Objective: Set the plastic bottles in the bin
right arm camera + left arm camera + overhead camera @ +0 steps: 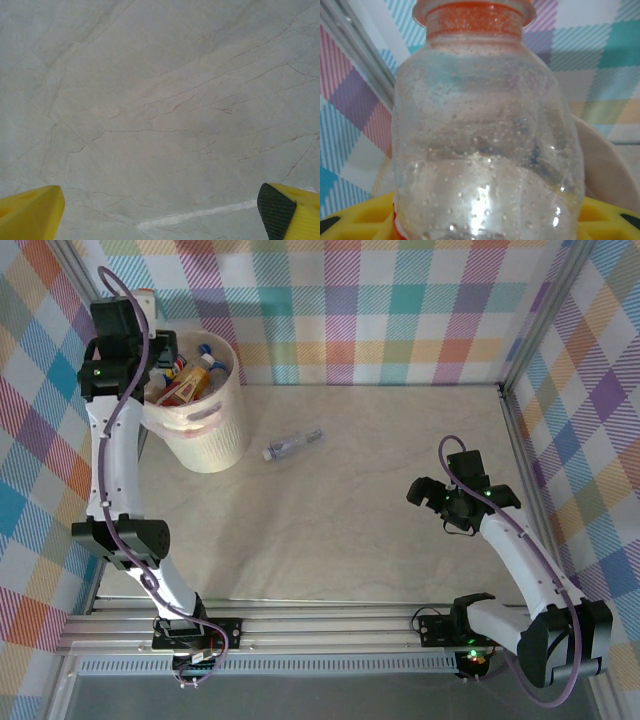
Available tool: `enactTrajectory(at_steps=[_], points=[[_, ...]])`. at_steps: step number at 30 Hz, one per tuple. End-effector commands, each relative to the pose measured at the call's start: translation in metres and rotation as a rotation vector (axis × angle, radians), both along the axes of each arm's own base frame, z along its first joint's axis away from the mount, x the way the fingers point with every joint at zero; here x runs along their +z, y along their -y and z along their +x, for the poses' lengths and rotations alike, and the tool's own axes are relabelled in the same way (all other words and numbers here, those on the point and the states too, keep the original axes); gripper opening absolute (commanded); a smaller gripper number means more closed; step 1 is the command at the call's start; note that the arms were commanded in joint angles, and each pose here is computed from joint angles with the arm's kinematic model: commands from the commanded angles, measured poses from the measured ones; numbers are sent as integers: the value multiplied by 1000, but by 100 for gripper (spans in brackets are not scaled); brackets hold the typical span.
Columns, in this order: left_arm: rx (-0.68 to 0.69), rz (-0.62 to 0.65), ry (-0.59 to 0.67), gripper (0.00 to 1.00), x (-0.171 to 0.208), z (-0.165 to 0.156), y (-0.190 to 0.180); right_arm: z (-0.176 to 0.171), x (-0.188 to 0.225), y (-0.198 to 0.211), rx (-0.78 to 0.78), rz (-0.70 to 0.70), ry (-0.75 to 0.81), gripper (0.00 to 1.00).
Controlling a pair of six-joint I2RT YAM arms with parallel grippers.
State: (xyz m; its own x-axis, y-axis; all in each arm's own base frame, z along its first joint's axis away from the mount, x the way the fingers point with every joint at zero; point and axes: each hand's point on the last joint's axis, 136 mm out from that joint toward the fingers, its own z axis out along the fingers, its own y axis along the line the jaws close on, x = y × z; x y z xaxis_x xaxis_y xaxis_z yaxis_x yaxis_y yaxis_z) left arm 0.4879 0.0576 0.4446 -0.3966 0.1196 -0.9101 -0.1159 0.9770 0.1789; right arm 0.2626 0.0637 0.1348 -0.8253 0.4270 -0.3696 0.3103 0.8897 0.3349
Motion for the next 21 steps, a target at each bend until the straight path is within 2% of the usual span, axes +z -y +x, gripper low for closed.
enactTrajectory(at_steps=[1,6,13,21], points=[[-47,88,29,34,4,18,-8,5,-3,-1,3,6,-1,100],[-53,170,23,35,-4,42,-24,6,-7,-2,-10,14,-9,100],[-65,223,17,35,-15,73,-37,9,-17,1,-30,-4,-50,100],[-101,285,-28,38,-40,93,-45,18,-25,0,-33,-20,-92,100]])
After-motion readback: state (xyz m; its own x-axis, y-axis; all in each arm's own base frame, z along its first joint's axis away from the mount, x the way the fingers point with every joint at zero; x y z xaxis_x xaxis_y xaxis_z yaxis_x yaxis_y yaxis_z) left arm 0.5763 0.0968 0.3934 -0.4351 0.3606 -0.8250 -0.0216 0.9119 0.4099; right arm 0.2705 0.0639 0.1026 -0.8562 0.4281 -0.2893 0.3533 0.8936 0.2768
